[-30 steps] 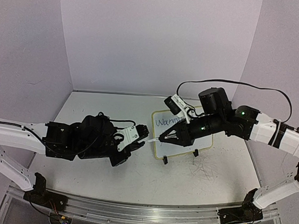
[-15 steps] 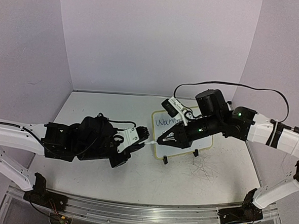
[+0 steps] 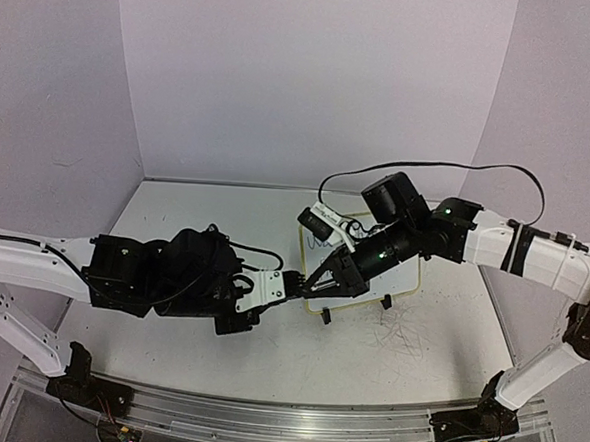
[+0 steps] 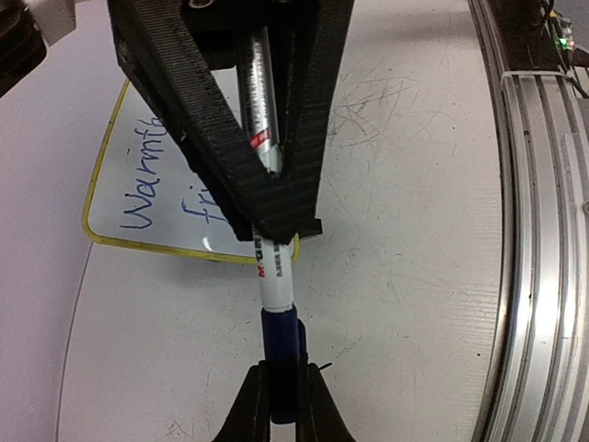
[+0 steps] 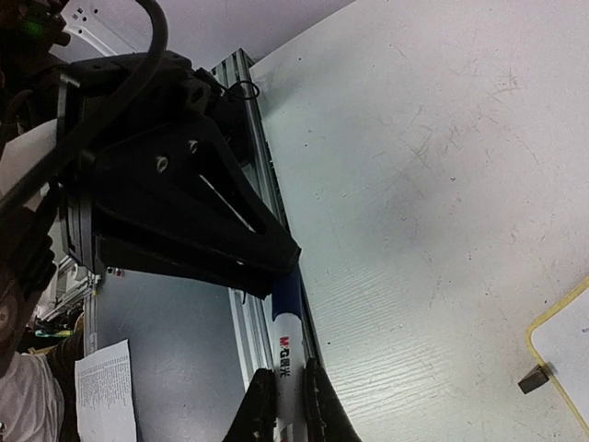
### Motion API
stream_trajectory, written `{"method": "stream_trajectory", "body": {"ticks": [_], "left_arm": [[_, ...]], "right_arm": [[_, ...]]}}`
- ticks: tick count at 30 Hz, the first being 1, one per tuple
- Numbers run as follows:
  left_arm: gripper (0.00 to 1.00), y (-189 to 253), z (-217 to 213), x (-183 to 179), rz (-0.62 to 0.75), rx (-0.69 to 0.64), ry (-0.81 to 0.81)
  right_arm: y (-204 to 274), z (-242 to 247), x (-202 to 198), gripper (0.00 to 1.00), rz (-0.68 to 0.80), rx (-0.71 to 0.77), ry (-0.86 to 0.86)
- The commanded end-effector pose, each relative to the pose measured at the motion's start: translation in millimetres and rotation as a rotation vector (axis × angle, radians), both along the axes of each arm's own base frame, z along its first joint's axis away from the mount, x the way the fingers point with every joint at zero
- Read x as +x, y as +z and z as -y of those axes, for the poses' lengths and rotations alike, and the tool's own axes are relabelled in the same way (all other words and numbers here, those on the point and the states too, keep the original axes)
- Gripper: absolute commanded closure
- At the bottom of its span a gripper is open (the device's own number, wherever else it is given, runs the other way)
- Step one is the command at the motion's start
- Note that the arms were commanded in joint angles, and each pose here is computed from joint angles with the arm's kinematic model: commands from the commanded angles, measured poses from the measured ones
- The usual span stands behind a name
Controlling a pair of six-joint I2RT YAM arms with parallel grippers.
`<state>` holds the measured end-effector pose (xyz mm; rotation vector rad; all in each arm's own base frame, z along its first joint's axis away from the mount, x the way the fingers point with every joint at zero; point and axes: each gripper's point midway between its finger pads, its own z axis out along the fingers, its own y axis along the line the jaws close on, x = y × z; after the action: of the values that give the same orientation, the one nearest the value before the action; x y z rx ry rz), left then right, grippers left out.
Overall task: Write a sentence on the whiteboard
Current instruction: Insert the whiteboard marker without the cap into the pen cap.
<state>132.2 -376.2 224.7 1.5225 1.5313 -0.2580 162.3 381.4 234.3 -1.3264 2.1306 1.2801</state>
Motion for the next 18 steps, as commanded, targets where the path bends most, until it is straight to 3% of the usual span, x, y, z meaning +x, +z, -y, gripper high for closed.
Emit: {"method": "stream_trajectory", "body": {"ticks": [1,4,9,15,17,18], "left_arm": [[1.00,98,51,-14,0.115,-0.258,-0.120],[1.00,110,67,-33,0.163,-0.322,-0.141],[1.00,105,65,-58,0.160,-0.388,-0.130],[1.00,84,24,-44,0.082,-0.409,0.020],[0.93,76,4,-33,0.068,-0.392,0.104],[0.85,74,-7,-29,0.055,-0.393,0.148]], "right_arm": [[4,-29,-32,1.00,-0.027,0.024,0.141],[9,-59,-40,1.00,-0.057,0.091,0.091],[18,-68,-43,1.00,-0.125,0.244,0.009],[-18,-23,0,1.00,-0.019,0.176,-0.230],[-35,-12,9,1.00,0.019,0.139,-0.279],[-40,-10,11,1.00,0.040,0.140,-0.290]]}}
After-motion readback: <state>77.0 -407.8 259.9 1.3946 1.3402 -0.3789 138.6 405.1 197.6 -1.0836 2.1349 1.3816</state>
